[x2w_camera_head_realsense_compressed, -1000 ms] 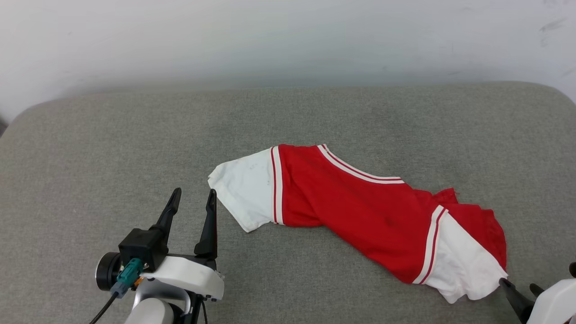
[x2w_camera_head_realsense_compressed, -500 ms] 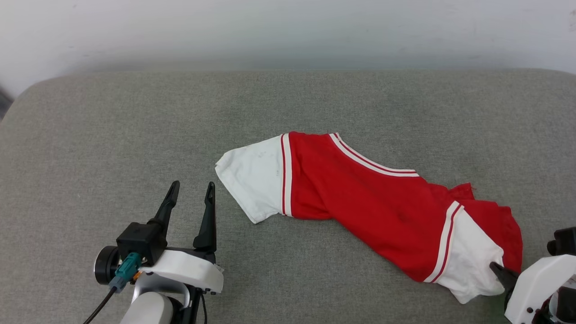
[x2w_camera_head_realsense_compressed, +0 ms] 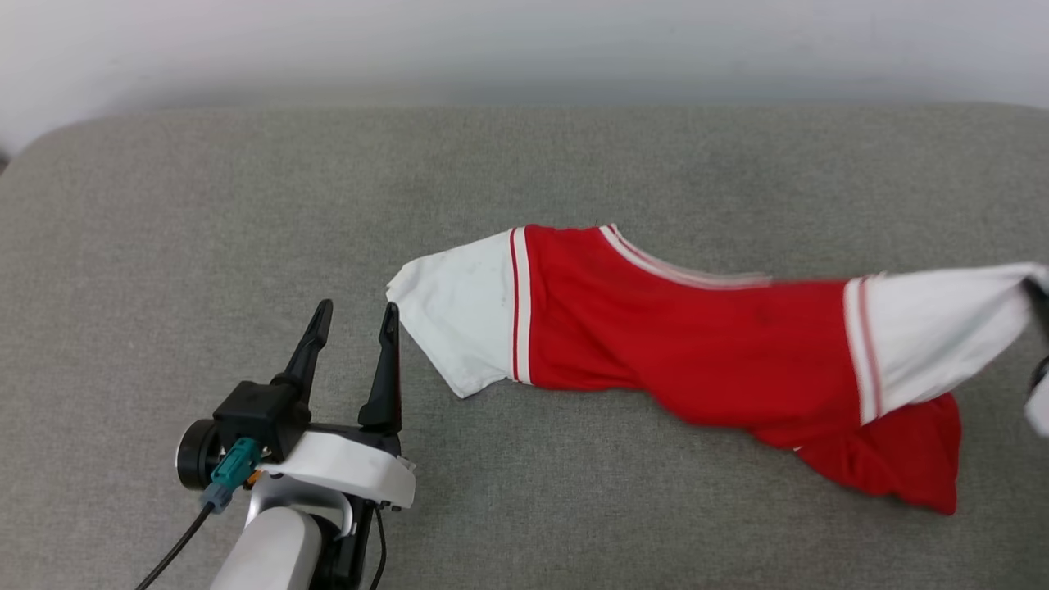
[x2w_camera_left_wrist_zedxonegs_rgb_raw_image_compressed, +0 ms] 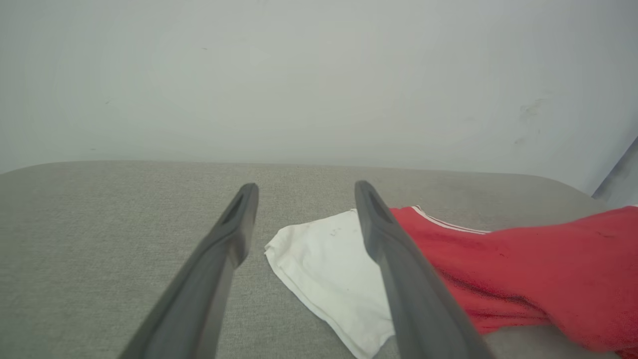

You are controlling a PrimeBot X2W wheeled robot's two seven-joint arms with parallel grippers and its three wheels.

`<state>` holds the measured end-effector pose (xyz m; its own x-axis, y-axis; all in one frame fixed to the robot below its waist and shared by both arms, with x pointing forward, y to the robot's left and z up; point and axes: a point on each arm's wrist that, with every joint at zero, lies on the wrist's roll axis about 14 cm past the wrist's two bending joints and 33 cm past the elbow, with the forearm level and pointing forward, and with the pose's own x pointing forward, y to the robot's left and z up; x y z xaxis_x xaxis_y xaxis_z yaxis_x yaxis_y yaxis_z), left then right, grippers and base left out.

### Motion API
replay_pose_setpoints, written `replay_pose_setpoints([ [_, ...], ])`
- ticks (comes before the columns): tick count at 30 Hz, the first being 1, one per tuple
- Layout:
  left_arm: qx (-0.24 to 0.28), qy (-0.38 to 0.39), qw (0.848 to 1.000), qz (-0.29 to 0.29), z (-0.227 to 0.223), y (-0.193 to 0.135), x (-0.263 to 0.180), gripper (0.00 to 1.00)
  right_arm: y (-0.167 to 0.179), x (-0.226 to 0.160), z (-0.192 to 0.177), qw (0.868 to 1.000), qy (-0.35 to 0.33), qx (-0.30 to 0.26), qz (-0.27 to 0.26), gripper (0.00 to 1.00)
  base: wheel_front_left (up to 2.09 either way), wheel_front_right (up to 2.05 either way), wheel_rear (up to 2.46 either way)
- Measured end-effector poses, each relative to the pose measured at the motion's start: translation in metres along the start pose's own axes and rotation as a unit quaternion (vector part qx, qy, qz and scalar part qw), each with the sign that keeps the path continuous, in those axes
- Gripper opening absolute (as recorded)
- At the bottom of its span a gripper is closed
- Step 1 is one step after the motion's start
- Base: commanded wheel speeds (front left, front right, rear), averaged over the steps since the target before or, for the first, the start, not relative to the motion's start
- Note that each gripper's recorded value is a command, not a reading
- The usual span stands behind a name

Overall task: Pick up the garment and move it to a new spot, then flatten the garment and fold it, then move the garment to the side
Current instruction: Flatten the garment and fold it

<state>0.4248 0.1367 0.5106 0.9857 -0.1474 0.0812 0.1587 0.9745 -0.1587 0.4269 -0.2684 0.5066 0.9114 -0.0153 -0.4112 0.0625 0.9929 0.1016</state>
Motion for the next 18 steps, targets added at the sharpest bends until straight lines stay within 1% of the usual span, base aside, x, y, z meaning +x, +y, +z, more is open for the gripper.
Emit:
replay_pose_setpoints([
  [4, -0.002, 0.006, 1.0, -0.004, -0.007, 0.0, 0.008, 1.0, -0.04, 0.018, 0.023, 0.998, -0.033, 0.004, -0.05, 0.0, 0.0, 0.0, 0.0],
  [6, -0.003, 0.01, 1.0, -0.003, -0.011, 0.002, 0.011, 1.0, -0.057, 0.027, 0.016, 0.997, -0.024, 0.015, -0.071, 0.0, 0.0, 0.0, 0.0],
  [7, -0.002, 0.017, 1.0, -0.002, -0.017, 0.004, 0.014, 1.0, -0.072, 0.035, -0.005, 0.995, -0.002, 0.03, -0.092, 0.0, 0.0, 0.0, 0.0],
  [10, -0.003, 0.028, 1.0, 0.002, -0.027, 0.008, 0.016, 1.0, -0.087, 0.044, -0.044, 0.991, 0.037, 0.057, -0.115, 0.0, 0.0, 0.0, 0.0],
  [12, -0.002, 0.033, 0.999, 0.003, -0.031, 0.01, 0.017, 1.0, -0.089, 0.048, -0.071, 0.988, 0.062, 0.072, -0.124, 0.0, 0.0, 0.0, 0.0],
  [15, 0.0, 0.034, 0.999, 0.006, -0.033, 0.012, 0.019, 1.0, -0.091, 0.05, -0.1, 0.983, 0.086, 0.087, -0.134, 0.0, 0.0, 0.0, 0.0],
  [16, 0.0, 0.034, 0.999, 0.005, -0.033, 0.012, 0.019, 1.0, -0.093, 0.049, -0.107, 0.982, 0.09, 0.091, -0.138, 0.23, 0.0, 0.0, 0.0],
  [17, 0.001, 0.033, 0.999, 0.005, -0.032, 0.012, 0.019, 1.0, -0.094, 0.048, -0.113, 0.981, 0.093, 0.093, -0.141, 0.71, 0.0, 0.0, 0.0],
  [18, 0.002, 0.032, 0.999, 0.004, -0.032, 0.012, 0.019, 1.0, -0.095, 0.048, -0.115, 0.981, 0.092, 0.092, -0.142, 1.0, 0.0, 0.0, 0.0],
])
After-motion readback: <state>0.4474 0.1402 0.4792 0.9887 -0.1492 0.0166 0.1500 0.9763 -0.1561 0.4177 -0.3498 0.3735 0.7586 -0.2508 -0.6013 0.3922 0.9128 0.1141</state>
